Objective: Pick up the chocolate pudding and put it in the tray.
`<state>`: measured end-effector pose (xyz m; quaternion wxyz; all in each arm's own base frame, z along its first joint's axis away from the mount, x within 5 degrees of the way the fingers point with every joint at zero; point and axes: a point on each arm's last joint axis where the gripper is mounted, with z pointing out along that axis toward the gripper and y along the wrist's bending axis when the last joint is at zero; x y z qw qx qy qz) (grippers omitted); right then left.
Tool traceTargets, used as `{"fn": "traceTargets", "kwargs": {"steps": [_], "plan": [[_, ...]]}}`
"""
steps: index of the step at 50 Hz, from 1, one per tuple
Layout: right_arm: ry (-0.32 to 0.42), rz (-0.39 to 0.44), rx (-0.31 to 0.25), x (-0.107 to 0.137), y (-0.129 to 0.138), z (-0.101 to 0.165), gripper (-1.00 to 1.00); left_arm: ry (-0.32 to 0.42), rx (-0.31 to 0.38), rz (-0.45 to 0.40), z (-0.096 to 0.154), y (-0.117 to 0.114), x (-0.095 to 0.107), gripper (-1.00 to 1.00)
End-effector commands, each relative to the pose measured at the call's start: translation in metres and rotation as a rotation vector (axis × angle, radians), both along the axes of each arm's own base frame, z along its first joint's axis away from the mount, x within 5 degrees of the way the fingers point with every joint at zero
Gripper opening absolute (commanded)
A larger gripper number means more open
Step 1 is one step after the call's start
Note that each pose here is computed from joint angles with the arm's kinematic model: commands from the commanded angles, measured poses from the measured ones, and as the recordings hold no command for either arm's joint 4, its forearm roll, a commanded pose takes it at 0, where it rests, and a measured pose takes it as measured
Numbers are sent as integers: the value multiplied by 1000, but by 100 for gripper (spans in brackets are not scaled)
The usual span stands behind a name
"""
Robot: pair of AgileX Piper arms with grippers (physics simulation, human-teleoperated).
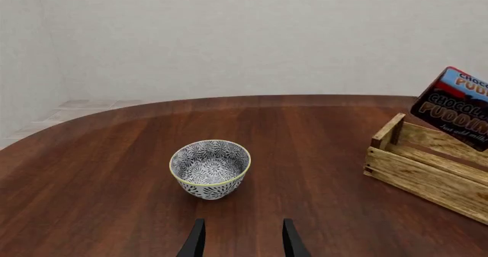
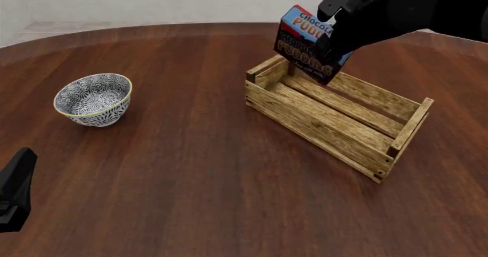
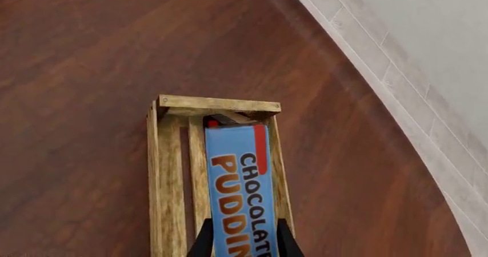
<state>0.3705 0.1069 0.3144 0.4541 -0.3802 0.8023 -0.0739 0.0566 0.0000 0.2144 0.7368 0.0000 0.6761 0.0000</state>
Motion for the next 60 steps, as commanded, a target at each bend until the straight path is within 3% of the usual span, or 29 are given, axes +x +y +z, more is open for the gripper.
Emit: {"fn": "traceTargets", "kwargs": {"steps": [1, 25, 60], "plan": [[14, -28, 15, -1, -6, -7, -100, 0, 0, 0, 0, 0, 0, 100], [26, -62, 3, -4, -23, -15, -100, 0, 0, 0, 0, 0, 0, 100], [72, -61, -7, 4, -20, -42, -100, 0, 0, 0, 0, 0, 0, 100]]}}
